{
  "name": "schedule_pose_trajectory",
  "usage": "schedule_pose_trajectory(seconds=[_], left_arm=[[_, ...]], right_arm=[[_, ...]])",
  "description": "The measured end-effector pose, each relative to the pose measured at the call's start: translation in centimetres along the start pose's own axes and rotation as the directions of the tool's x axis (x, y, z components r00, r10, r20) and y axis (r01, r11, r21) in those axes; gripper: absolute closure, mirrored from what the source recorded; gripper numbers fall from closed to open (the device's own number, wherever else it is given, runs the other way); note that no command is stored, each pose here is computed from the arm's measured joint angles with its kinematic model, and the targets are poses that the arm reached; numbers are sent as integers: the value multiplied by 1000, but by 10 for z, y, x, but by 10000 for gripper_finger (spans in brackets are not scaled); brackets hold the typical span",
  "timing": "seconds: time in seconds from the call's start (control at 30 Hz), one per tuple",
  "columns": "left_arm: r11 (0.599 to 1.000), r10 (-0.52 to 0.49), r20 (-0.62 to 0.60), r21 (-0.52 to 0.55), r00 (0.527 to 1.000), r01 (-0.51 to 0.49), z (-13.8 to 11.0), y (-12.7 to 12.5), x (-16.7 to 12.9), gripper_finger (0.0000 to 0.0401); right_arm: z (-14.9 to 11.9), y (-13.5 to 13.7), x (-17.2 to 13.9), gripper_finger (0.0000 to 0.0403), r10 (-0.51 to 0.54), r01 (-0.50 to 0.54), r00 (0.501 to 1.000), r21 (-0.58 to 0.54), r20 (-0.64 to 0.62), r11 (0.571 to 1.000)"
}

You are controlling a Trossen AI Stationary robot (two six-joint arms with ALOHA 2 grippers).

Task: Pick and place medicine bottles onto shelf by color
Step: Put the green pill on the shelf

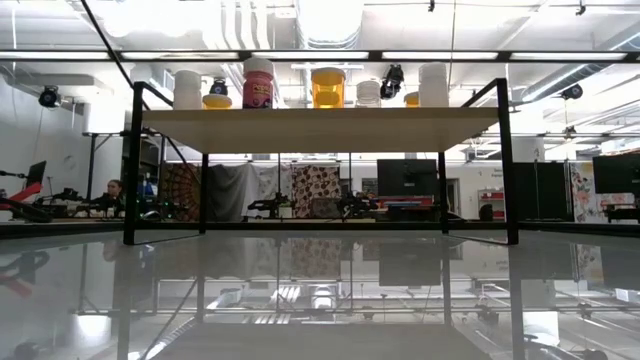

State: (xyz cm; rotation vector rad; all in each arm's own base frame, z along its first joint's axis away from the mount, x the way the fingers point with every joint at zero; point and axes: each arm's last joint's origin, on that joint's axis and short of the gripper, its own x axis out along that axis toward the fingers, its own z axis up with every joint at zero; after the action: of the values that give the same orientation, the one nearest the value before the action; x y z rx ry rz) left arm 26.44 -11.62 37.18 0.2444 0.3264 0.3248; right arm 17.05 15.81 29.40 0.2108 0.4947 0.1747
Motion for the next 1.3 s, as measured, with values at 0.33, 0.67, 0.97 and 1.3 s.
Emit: schedule_pose_trajectory(seconds=[0.33, 0.67, 0.97, 1.3], left_arm=[[978, -36, 82, 207, 996, 19, 10, -6, -14, 177], [949, 107, 68, 292, 992, -122, 8, 0, -15, 177], [955, 117, 80, 265, 990, -134, 3, 11, -24, 177], [961, 118, 97, 241, 988, -138, 5, 11, -25, 177]], right_arm=[[5, -2, -43, 294, -121, 777, 541, 440, -832, 451], [-31, 22, 0, 229, -79, 843, 340, 267, -937, 467], [-69, 53, 21, 177, 9, 682, 317, 234, -948, 693], [-107, 44, 13, 184, -47, 659, 237, 125, -970, 742]])
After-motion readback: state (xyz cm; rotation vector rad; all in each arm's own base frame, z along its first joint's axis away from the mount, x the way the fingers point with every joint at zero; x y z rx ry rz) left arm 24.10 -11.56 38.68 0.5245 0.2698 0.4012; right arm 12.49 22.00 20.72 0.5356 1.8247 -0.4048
